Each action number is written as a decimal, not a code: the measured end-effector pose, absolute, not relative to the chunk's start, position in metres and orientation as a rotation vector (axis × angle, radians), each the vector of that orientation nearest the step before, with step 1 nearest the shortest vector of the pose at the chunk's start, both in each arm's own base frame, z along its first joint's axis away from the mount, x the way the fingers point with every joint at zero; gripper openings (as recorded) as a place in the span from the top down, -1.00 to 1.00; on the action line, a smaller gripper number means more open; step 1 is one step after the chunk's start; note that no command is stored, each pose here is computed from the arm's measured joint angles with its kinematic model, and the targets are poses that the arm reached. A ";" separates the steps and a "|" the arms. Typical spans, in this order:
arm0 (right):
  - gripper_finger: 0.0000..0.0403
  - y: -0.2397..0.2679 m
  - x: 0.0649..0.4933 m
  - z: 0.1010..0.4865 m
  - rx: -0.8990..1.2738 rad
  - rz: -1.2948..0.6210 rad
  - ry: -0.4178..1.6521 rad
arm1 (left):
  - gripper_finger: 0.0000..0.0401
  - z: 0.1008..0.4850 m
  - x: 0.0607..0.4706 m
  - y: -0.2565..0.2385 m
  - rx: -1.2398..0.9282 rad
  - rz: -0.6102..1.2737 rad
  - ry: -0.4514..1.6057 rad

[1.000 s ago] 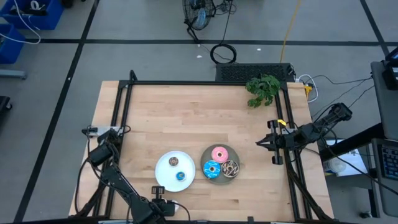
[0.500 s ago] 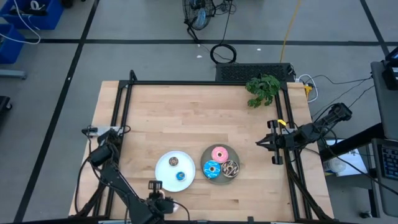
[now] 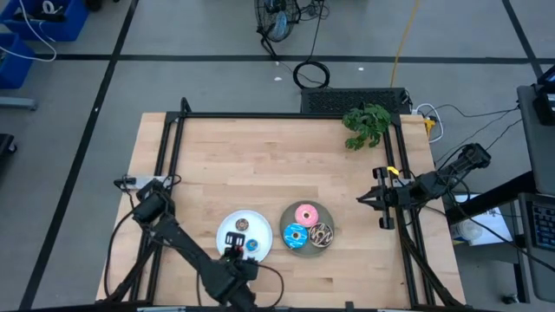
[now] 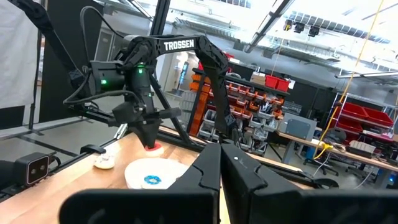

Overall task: Pick & Place donuts
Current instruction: Put the small orange donut on the white plate

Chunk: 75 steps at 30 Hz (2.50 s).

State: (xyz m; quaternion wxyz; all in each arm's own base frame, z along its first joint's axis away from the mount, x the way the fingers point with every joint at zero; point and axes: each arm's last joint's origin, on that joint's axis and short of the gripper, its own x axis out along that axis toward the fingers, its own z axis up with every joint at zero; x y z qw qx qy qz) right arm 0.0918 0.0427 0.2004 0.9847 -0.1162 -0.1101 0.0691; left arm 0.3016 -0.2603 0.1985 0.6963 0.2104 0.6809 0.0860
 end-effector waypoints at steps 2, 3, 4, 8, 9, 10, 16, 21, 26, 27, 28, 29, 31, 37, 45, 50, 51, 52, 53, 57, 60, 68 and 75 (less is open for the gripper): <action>1.00 0.043 0.092 0.200 -0.235 0.139 -0.221 | 0.87 0.198 0.306 -0.256 0.456 0.195 1.521; 1.00 0.043 0.092 0.200 -0.237 0.139 -0.221 | 0.87 0.198 0.307 -0.255 0.447 0.196 1.526; 1.00 0.043 0.092 0.200 -0.238 0.139 -0.221 | 0.87 0.198 0.307 -0.254 0.440 0.195 1.534; 1.00 0.043 0.092 0.200 -0.238 0.139 -0.221 | 0.87 0.195 0.303 -0.256 0.438 0.207 1.542; 1.00 0.043 0.092 0.200 -0.238 0.139 -0.221 | 0.87 0.192 0.300 -0.257 0.437 0.214 1.553; 1.00 0.043 0.092 0.200 -0.238 0.139 -0.221 | 0.87 0.189 0.296 -0.258 0.442 0.227 1.565; 1.00 0.043 0.092 0.201 -0.237 0.139 -0.223 | 0.87 0.195 0.276 -0.263 0.465 0.242 1.569; 1.00 0.043 0.092 0.201 -0.235 0.138 -0.228 | 0.94 0.234 0.259 -0.246 0.400 0.290 1.496; 1.00 0.043 0.092 0.201 -0.238 0.137 -0.227 | 0.91 0.267 0.232 -0.228 0.283 0.232 1.289; 1.00 0.043 0.092 0.201 -0.239 0.138 -0.228 | 0.89 0.269 0.227 -0.223 0.259 0.218 1.262; 1.00 0.043 0.092 0.201 -0.239 0.138 -0.228 | 0.87 0.269 0.223 -0.217 0.236 0.209 1.244; 1.00 0.043 0.092 0.201 -0.242 0.137 -0.227 | 0.86 0.268 0.219 -0.210 0.212 0.209 1.237; 1.00 0.043 0.092 0.201 -0.243 0.137 -0.228 | 0.87 0.260 0.212 -0.196 0.168 0.226 1.230; 1.00 0.043 0.092 0.201 -0.243 0.137 -0.228 | 0.96 0.225 0.213 -0.188 0.105 0.117 1.157; 1.00 0.043 0.092 0.201 -0.243 0.137 -0.228 | 0.91 0.197 0.231 -0.189 0.143 0.125 1.204; 1.00 0.043 0.092 0.201 -0.230 0.138 -0.227 | 0.97 0.174 0.242 -0.192 0.197 0.105 1.271; 1.00 0.043 0.092 0.201 -0.229 0.138 -0.227 | 0.96 0.171 0.244 -0.193 0.204 0.095 1.276; 1.00 0.043 0.092 0.201 -0.230 0.138 -0.226 | 0.95 0.169 0.246 -0.194 0.204 0.084 1.284; 1.00 0.043 0.092 0.201 -0.230 0.138 -0.226 | 0.92 0.168 0.247 -0.194 0.204 0.075 1.290; 1.00 0.043 0.092 0.201 -0.234 0.138 -0.226 | 0.87 0.162 0.251 -0.192 0.192 0.065 1.330; 1.00 0.043 0.092 0.201 -0.237 0.138 -0.224 | 0.86 0.156 0.254 -0.189 0.184 0.062 1.363; 1.00 0.043 0.092 0.201 -0.240 0.137 -0.225 | 0.68 0.149 0.260 -0.184 0.134 0.055 1.411; 1.00 0.043 0.092 0.201 -0.240 0.137 -0.225 | 0.21 0.151 0.261 -0.183 0.057 0.041 1.443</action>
